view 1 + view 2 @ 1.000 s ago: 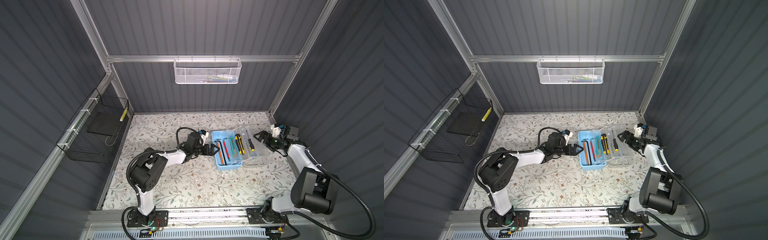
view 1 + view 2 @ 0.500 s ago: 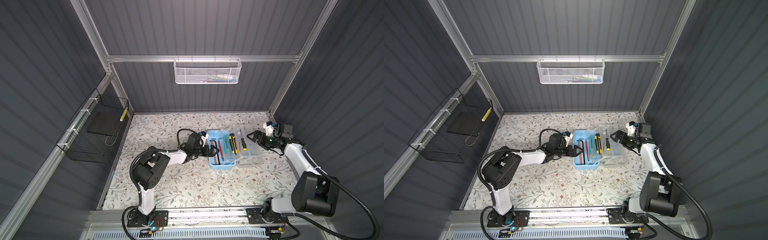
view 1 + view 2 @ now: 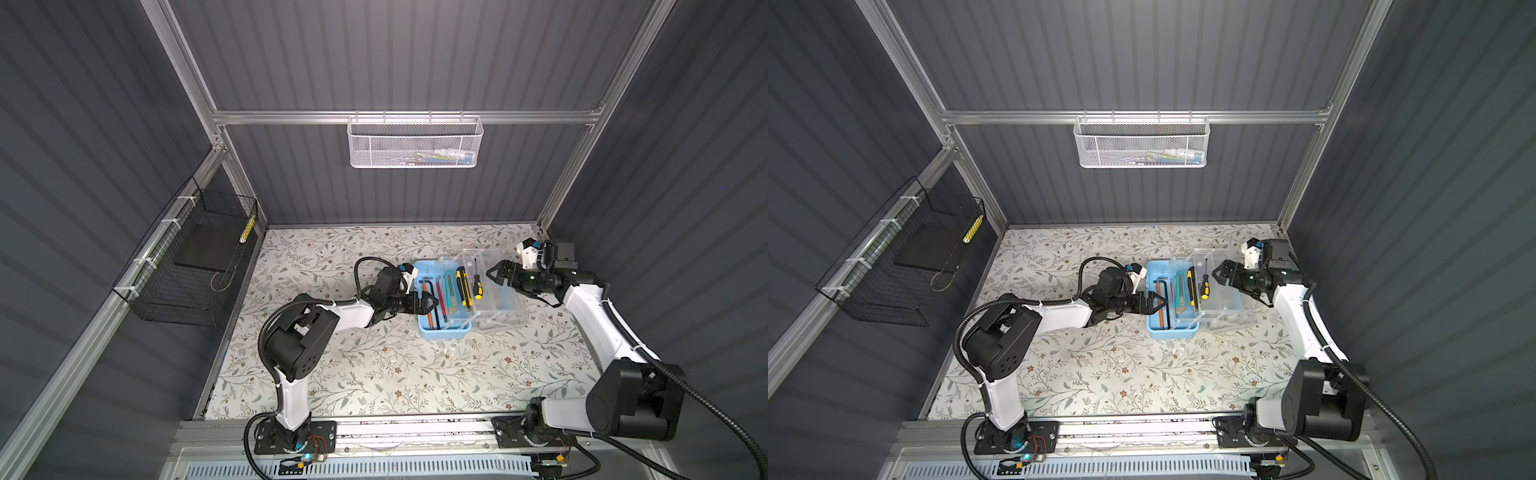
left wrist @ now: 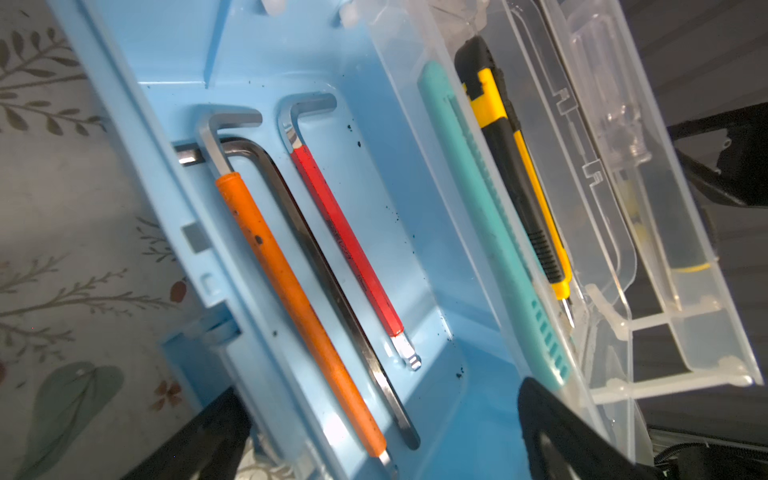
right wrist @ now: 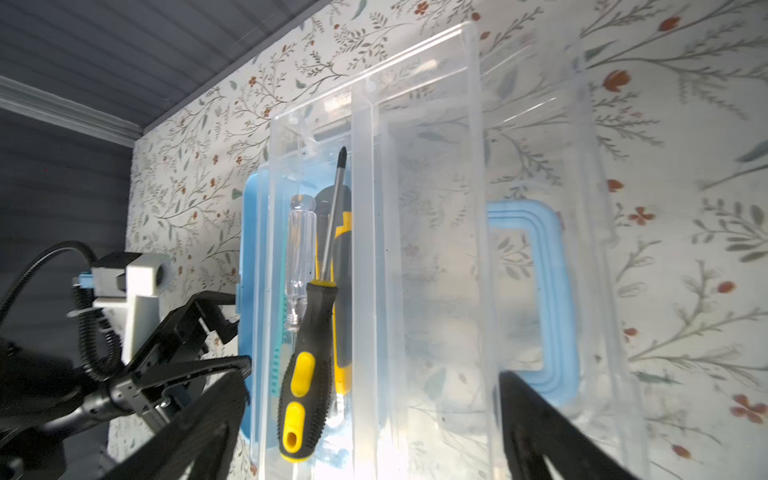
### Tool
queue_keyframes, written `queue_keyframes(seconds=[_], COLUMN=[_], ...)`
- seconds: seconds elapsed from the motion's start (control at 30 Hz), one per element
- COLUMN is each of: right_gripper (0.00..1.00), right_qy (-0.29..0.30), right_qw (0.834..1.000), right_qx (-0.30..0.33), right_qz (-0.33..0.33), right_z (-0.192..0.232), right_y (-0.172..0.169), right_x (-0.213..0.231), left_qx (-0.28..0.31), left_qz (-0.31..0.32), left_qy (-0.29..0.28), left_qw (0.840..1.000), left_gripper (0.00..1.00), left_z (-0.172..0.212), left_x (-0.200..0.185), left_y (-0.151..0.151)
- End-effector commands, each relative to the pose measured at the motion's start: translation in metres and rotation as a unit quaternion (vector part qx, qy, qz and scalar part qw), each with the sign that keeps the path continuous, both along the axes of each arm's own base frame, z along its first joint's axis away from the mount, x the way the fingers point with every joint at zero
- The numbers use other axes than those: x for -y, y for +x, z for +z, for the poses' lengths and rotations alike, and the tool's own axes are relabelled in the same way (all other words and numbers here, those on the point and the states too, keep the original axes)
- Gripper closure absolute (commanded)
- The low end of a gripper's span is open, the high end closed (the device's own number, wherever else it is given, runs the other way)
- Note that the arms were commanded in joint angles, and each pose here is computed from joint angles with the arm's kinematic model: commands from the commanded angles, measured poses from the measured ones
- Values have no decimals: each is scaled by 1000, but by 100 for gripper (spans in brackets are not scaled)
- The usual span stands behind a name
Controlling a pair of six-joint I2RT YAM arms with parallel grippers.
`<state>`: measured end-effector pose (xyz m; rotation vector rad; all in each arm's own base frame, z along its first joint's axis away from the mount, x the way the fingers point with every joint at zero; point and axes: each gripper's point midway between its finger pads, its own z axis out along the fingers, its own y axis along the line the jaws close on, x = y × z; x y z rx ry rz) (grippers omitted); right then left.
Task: Pack the tool kit
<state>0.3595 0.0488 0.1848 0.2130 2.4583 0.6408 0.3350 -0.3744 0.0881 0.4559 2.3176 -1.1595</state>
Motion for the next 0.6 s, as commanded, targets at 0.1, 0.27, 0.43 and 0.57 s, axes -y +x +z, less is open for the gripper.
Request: queue_keyframes(seconds=[0.1,0.27,0.43,0.57], right_gripper=[5,5,5,6], right_qy=[-43,-117,-118,-104], right_qw=[999,993,991,989], right_qx=[3,-6,-20,-5], right_qz=[6,-33,-56,-105], right_z=[16,11,1,-3], right_y=[-4,-2,-1,2], right_x=[-5,25,41,70], left_qx=[27,35,36,38], left_qz=[-8,2,5,8], left_qy=[-6,4,18,22], left_qw=[1000,999,999,999], left_gripper=[0,0,0,0], left_z=[22,25,22,24], left_x=[4,-1,-5,-7], left_y=[0,2,3,3])
